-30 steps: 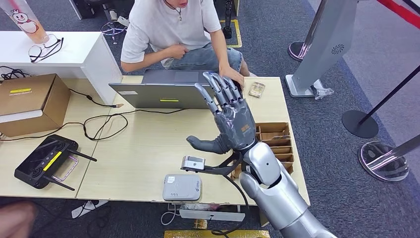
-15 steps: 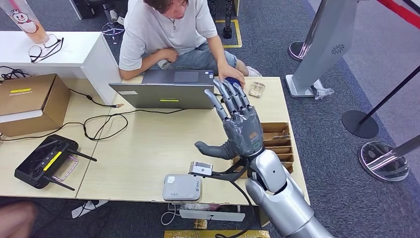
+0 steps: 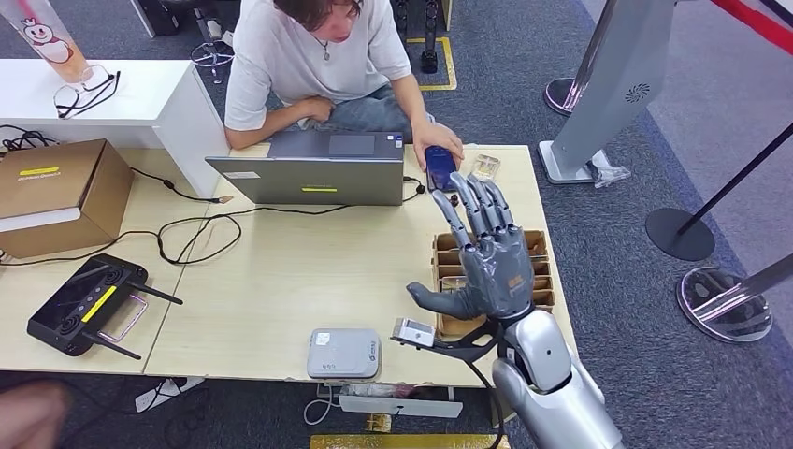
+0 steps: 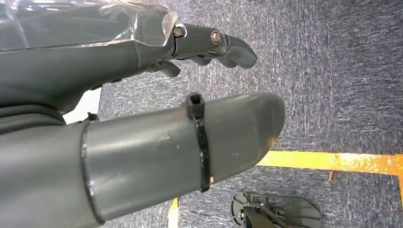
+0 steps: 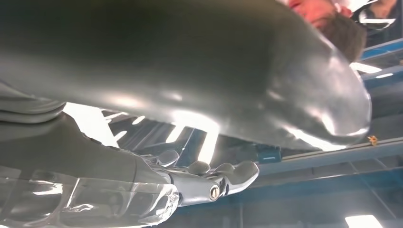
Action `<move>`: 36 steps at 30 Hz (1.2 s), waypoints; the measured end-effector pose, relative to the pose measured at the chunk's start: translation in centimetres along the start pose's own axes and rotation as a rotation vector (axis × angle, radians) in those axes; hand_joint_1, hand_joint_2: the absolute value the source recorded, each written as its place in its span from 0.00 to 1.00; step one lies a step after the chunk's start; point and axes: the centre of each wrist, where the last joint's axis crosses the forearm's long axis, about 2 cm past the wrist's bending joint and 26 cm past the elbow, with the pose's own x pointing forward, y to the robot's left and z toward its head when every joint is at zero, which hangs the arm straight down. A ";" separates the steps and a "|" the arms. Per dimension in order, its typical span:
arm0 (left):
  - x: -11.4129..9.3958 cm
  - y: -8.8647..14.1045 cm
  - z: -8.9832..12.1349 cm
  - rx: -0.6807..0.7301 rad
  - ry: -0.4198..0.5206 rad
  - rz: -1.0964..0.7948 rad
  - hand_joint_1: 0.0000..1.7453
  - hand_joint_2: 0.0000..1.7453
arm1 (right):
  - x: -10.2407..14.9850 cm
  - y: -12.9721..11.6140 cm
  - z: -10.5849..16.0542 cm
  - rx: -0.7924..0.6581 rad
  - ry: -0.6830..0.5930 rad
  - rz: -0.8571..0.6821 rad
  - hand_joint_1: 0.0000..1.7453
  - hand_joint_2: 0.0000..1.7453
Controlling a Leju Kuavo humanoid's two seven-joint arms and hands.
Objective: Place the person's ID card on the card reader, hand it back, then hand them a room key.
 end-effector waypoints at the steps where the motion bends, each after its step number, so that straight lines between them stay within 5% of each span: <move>1: 0.0 0.0 0.0 0.000 0.000 0.001 0.00 0.00 | -0.1 -0.1 0.2 0.001 0.004 0.008 0.00 0.00; 12: 0.0 0.0 0.0 -0.003 0.001 0.001 0.00 0.00 | -1.3 -1.5 3.1 0.031 0.063 0.081 0.00 0.00; 36: 0.0 0.0 0.0 -0.011 -0.002 0.000 0.00 0.00 | -4.2 -2.5 4.9 0.109 0.071 0.159 0.00 0.00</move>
